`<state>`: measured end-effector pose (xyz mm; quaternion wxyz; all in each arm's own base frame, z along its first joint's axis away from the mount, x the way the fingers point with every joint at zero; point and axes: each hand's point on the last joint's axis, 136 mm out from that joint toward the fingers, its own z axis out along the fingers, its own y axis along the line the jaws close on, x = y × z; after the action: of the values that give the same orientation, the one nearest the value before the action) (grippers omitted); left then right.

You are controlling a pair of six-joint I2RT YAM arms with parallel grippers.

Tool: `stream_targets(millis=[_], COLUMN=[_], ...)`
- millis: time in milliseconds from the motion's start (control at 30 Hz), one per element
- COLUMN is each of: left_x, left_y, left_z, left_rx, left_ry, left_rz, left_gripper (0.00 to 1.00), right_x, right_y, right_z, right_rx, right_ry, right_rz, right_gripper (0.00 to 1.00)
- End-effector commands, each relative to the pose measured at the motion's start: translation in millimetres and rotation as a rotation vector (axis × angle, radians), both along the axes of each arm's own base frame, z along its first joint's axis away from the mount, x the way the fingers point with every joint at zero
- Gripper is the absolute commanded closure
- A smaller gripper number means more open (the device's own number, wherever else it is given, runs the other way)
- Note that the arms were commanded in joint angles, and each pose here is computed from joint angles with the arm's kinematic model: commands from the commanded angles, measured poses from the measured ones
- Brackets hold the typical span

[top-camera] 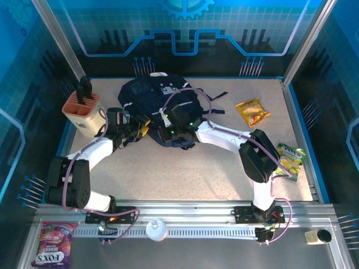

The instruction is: Pack books, pencil case, and school supplies into a backpack

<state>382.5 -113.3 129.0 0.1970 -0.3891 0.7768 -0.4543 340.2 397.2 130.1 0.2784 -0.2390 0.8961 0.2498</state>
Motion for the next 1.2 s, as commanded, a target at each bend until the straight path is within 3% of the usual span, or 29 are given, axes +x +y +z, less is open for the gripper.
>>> stream_targets(millis=[0, 267, 533, 633, 933, 1167], left_x=[21.2, 34.5, 38.2, 38.1, 35.1, 30.4], left_y=[-5.5, -10.0, -6.1, -3.3, -1.8, -6.0], left_z=[22.1, 17.3, 6.2, 5.5, 3.1, -0.4], left_rx=[-0.035, -0.066, -0.056, -0.047, -0.037, -0.037], left_ry=[-0.079, -0.08, -0.043, -0.036, -0.03, -0.019], left_rz=[-0.015, -0.021, 0.006, 0.005, -0.016, -0.05], left_gripper=[0.57, 0.61, 0.94, 1.0, 1.0, 1.0], right_x=[-6.6, -8.9, -2.1, 3.6, 16.7, 27.7], right_y=[15.5, 11.2, -12.3, -43.3, -135.6, -111.9], right_z=[18.7, 11.5, 2.1, -12.4, -32.7, -30.4], right_rx=[0.077, 0.067, 0.006, -0.051, -0.095, -0.102], right_ry=[-0.026, -0.015, -0.043, -0.042, 0.002, -0.01], right_rz=[0.047, 0.036, -0.048, -0.134, -0.367, -0.195], right_gripper=[1.0, 1.0, 1.0, 1.0, 0.99, 0.95])
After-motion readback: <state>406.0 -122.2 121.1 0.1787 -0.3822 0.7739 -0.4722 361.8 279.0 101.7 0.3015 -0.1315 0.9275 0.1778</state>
